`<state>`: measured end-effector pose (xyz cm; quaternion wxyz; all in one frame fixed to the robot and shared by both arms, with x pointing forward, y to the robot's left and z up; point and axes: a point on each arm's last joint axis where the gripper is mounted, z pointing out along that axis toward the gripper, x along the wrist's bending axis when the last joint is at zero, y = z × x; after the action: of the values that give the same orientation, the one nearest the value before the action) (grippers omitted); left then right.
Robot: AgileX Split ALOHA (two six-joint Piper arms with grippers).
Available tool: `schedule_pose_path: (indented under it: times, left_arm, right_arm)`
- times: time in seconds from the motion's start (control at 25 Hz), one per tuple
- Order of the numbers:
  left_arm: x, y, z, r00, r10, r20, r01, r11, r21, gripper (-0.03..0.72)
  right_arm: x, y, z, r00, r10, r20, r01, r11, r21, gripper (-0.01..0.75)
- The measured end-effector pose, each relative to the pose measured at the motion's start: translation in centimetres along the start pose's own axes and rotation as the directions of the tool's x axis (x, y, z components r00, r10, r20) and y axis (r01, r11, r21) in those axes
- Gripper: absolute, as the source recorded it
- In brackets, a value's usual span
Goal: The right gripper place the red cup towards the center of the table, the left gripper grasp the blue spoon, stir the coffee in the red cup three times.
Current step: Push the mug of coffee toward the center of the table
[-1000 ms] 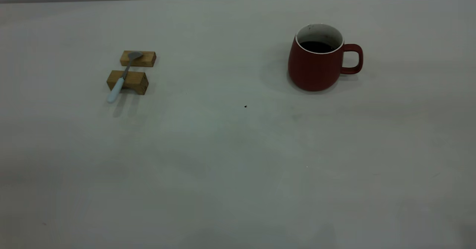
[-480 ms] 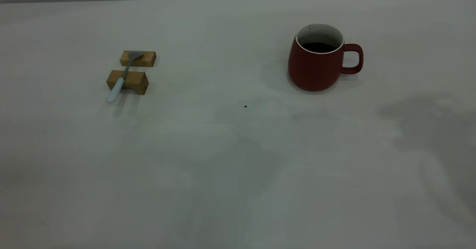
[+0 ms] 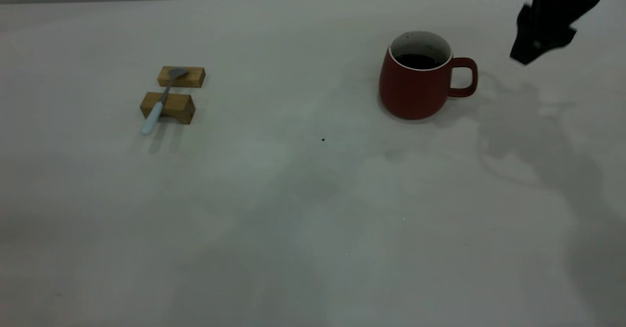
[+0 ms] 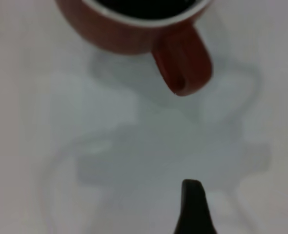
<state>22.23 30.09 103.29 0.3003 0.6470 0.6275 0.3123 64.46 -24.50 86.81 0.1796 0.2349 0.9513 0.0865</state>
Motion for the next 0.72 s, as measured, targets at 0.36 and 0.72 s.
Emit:
schedule_pose_path:
  times: [0.36, 0.72]
  left_arm:
    - [0.0, 0.0, 0.0, 1.0, 0.0, 0.0, 0.0, 1.0, 0.0, 0.434]
    - [0.0, 0.0, 0.0, 1.0, 0.0, 0.0, 0.0, 1.0, 0.0, 0.434]
  right_arm:
    - [-1.1, 0.3, 5.5, 0.984, -0.175, -0.027, 0.172, 0.982, -0.08, 0.574]
    - [0.3, 1.3, 7.6, 0.97, -0.213, -0.118, 0.181, 0.955, -0.236, 0.574]
